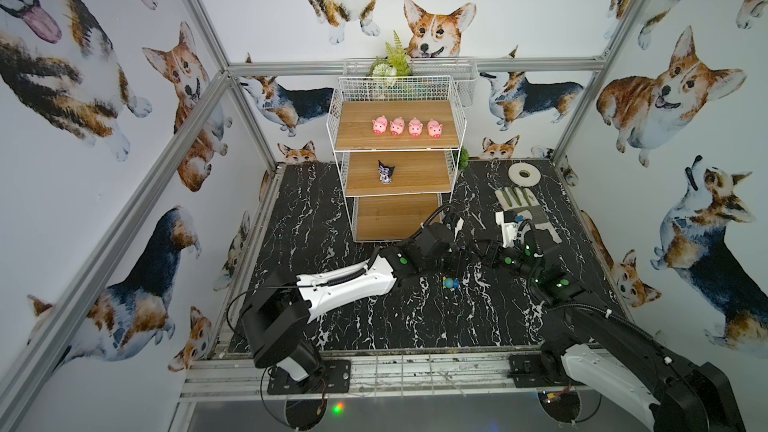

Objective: Organize plastic toys on shelves
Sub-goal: Pick up the plastic toy at the center of the board.

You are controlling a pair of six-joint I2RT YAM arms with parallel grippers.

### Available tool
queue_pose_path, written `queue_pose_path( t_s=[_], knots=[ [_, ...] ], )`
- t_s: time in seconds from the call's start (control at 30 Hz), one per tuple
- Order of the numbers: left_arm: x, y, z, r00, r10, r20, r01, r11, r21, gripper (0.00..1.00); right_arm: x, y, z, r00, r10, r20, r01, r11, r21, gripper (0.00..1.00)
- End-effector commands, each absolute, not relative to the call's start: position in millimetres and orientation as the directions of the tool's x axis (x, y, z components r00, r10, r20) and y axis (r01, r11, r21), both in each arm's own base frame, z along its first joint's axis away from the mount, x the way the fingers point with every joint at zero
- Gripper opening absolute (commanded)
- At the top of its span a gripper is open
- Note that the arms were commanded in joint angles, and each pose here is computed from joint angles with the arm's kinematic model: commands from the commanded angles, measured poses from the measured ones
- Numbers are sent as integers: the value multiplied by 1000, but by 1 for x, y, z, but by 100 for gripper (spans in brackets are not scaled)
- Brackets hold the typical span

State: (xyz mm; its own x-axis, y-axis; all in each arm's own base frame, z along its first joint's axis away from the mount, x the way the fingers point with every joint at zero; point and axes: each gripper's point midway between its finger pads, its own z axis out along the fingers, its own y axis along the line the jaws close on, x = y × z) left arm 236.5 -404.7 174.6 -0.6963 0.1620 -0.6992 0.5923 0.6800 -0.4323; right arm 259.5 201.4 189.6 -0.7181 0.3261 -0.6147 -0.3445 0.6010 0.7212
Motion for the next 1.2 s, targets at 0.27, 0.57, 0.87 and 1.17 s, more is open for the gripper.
queue_pose_path(
  t_s=[0.27, 0.57, 0.87, 1.17],
  knots=[
    [251, -404, 186, -681, 36, -731, 521, 725, -450, 50, 261, 205, 206, -687, 380, -619, -370, 550, 749, 0],
    [253, -401, 180, -682, 17, -731, 500, 740, -450, 48, 261, 204, 208, -680, 410, -608, -367, 528, 766, 0],
    [249, -409, 176, -670, 29, -741, 529, 719, -451, 51, 262, 205, 210, -680, 422, -599, -366, 512, 777, 0],
    [256, -402, 180, -646, -1, -763, 509, 745, -431, 36, 262, 207, 209, -688, 421, -591, -367, 500, 784, 0]
  ],
)
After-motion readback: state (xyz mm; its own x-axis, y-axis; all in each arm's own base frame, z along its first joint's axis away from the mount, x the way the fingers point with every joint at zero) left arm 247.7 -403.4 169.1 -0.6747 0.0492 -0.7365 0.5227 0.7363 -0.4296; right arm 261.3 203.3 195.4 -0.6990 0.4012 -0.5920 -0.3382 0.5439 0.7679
